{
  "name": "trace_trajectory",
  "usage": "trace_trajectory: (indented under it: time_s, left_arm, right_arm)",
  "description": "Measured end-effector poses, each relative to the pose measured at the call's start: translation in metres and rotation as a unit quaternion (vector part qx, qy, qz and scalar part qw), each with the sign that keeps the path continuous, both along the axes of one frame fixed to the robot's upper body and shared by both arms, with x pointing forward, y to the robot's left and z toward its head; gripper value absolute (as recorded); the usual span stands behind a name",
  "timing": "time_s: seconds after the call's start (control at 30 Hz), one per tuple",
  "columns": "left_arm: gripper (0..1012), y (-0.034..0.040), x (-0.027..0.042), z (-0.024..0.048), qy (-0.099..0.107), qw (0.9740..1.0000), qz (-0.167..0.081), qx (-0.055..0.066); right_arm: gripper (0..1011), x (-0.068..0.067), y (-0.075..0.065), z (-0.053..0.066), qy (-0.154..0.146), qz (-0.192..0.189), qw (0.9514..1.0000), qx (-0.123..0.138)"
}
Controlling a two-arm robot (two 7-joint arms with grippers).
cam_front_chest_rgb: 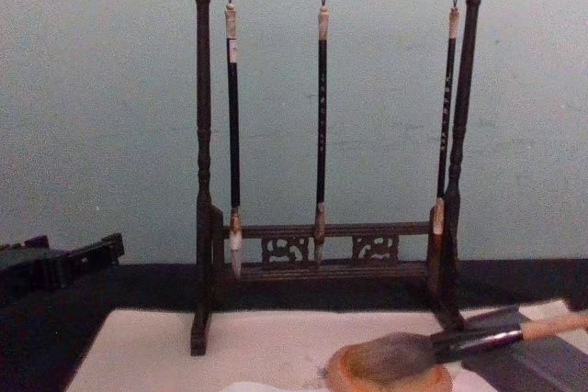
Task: Pick up the brush from the inkstone, write on the paper, then place the brush back to its original position.
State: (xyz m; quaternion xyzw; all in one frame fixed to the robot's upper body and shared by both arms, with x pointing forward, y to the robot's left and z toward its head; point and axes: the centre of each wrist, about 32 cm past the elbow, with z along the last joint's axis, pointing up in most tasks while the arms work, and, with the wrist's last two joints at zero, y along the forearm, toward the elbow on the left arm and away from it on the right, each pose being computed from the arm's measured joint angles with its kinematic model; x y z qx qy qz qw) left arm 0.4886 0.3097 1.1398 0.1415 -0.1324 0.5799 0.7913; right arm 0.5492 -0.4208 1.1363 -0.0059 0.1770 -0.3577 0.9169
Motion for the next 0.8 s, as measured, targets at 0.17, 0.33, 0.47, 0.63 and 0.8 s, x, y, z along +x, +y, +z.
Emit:
trace_trajectory:
  time_s: [0.17,0.33,0.47,0.63,0.8]
  left_arm:
    - [1002,0.0,0.0,0.0,0.0,1.0,0.0,0.0]
    - [1002,0.0,0.0,0.0,0.0,1.0,0.0,0.0]
    - [1002,0.0,0.0,0.0,0.0,1.0,0.0,0.0]
    - [1002,0.0,0.0,0.0,0.0,1.0,0.0,0.0]
    - [1002,0.0,0.0,0.0,0.0,1.0,0.0,0.0]
  right_arm:
    - [1008,-0.005,-0.003,0.001,-0.002,-0.007,1.0,-0.001]
    - [1008,-0.009,-0.005,0.003,-0.006,-0.011,0.9999,-0.003]
    - [1008,-0.013,-0.006,0.005,-0.01,-0.015,0.9998,-0.005]
    - [1008,-0.016,-0.007,0.008,-0.016,-0.018,0.9997,-0.008]
    - [1008,-0.02,-0.006,0.012,-0.023,-0.018,0.9995,-0.01]
